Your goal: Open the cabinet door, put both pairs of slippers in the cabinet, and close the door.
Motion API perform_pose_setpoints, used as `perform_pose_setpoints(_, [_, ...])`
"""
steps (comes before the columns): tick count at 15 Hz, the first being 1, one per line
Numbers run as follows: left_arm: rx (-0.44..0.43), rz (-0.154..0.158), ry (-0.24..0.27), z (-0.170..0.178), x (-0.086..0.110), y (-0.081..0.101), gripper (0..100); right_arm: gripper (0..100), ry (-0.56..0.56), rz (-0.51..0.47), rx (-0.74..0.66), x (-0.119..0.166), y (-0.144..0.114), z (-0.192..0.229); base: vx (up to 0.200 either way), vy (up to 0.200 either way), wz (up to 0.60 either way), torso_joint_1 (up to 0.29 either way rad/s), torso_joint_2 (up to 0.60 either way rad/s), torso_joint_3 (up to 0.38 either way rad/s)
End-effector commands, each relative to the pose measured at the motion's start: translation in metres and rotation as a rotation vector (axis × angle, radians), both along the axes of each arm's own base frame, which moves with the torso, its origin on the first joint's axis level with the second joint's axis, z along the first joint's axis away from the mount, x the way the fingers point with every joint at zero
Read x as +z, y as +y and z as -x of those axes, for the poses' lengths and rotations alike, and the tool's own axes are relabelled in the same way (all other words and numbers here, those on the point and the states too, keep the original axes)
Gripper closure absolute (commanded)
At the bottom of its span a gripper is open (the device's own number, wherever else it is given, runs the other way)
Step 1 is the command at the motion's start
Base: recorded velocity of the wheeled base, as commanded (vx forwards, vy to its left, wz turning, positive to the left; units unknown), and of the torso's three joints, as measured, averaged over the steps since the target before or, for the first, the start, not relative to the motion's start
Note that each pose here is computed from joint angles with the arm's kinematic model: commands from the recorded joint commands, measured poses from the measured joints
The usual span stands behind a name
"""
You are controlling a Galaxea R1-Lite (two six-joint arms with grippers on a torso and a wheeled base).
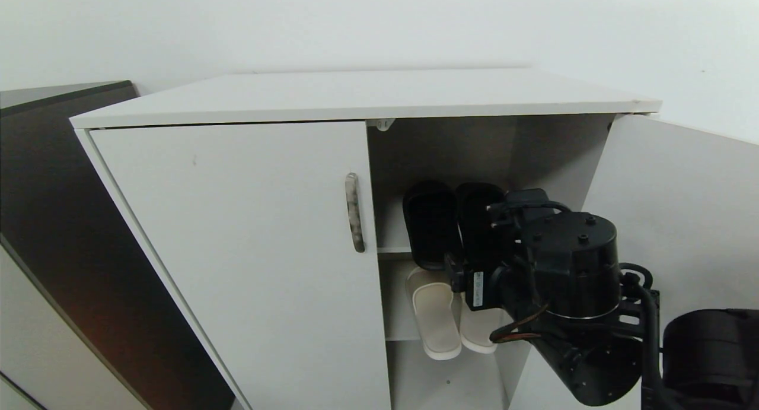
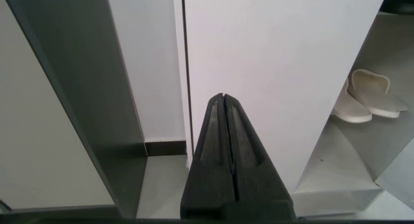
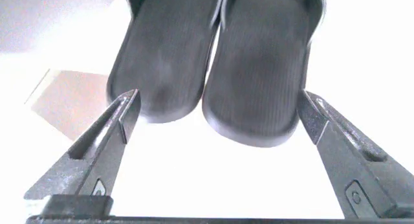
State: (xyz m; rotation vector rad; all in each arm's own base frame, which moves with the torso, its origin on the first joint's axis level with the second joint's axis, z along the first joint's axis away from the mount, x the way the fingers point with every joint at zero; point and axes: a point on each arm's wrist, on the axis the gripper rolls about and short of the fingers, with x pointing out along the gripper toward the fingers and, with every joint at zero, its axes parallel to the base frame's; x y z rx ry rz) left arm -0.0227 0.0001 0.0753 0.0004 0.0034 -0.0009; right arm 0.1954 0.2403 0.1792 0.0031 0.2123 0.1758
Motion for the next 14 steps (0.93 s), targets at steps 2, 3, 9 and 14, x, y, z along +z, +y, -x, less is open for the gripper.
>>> perform_pose_setpoints(2, [0.001, 0.0, 0.0, 0.0, 0.0, 0.0, 100, 0, 0.002, 0.004, 0.02, 0.0, -0.002, 0.008, 0.0, 0.0, 0.0, 0.0, 0.0, 0.0])
perform_pose_setpoints(3, [0.001, 0.0, 0.0, 0.0, 0.0, 0.0, 100, 0, 0.002, 0.004, 0.026, 0.0, 0.0, 0.01, 0.0, 0.0, 0.0, 0.0, 0.0, 0.0])
perform_pose_setpoints(9, [0.001, 0.0, 0.0, 0.0, 0.0, 0.0, 100, 0, 0.017, 0.021, 0.039, -0.008, 0.003, 0.012, 0.0, 0.0, 0.0, 0.0, 0.0, 0.0])
perform_pose_setpoints(14, [0.001, 0.0, 0.0, 0.0, 0.0, 0.0, 100, 0, 0.027, 0.037, 0.04, -0.013, 0.004, 0.012, -0.2, 0.0, 0.0, 0.004, 0.0, 0.0])
